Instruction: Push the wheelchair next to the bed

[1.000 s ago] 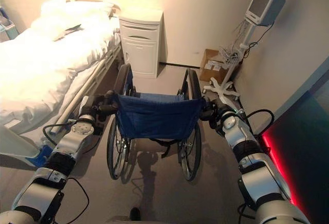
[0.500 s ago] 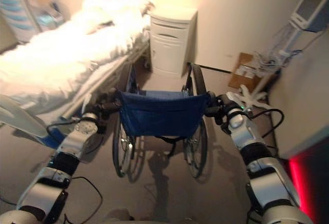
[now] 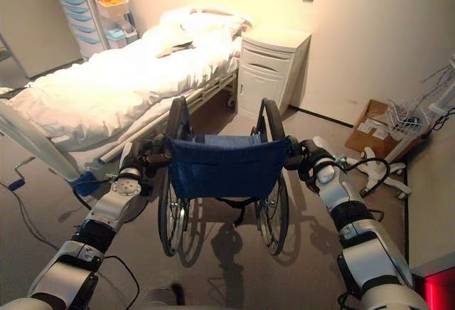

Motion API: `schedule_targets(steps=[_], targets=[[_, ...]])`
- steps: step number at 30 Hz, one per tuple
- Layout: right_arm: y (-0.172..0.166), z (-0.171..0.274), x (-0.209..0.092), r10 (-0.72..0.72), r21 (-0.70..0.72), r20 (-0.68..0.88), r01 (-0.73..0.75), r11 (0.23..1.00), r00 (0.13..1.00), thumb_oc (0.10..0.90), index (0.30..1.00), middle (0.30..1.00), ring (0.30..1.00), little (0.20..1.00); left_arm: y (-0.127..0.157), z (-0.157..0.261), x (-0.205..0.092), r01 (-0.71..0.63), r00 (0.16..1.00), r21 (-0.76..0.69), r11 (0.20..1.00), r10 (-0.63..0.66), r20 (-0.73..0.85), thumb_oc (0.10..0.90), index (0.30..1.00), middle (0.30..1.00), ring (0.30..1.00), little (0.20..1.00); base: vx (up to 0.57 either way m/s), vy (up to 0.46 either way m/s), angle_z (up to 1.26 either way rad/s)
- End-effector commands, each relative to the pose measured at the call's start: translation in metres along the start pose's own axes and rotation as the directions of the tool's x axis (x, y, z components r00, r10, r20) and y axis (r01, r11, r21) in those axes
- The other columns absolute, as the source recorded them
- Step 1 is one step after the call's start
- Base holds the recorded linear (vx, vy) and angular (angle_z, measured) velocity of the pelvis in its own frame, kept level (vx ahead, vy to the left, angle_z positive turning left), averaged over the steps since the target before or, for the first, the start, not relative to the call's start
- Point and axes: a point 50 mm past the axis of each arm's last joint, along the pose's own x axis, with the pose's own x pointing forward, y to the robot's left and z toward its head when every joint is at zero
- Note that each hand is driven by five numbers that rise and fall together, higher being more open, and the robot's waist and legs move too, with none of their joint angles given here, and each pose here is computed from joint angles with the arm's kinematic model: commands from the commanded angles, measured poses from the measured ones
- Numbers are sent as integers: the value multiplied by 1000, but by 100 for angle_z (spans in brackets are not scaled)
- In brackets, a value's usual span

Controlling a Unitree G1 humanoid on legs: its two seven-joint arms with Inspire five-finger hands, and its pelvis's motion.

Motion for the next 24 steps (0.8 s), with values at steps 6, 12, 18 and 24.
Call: schedule_targets(steps=[6, 12, 18, 24], targets=[[46, -11, -6, 188, -211, -3, -185, 960, 982, 400, 300, 300, 300, 300, 5, -62, -2, 74, 966, 138, 988, -37, -256, 400, 300, 300, 300, 300, 324, 225, -64], [42, -6, -3, 188, -179, 19, -182, 967, 982, 400, 300, 300, 300, 300, 8, -52, 6, 45, 966, 160, 986, -2, -259, 400, 300, 300, 300, 300, 262, 207, -42], [53, 0, -5, 217, -117, 33, -212, 970, 975, 400, 300, 300, 300, 300, 9, -48, 6, 16, 967, 197, 980, 35, -254, 400, 300, 300, 300, 300, 240, 104, 4], [71, -1, -12, 234, -38, 11, -234, 972, 972, 400, 300, 300, 300, 300, 18, -46, 8, -31, 972, 206, 978, 78, -223, 400, 300, 300, 300, 300, 359, -107, 7]])
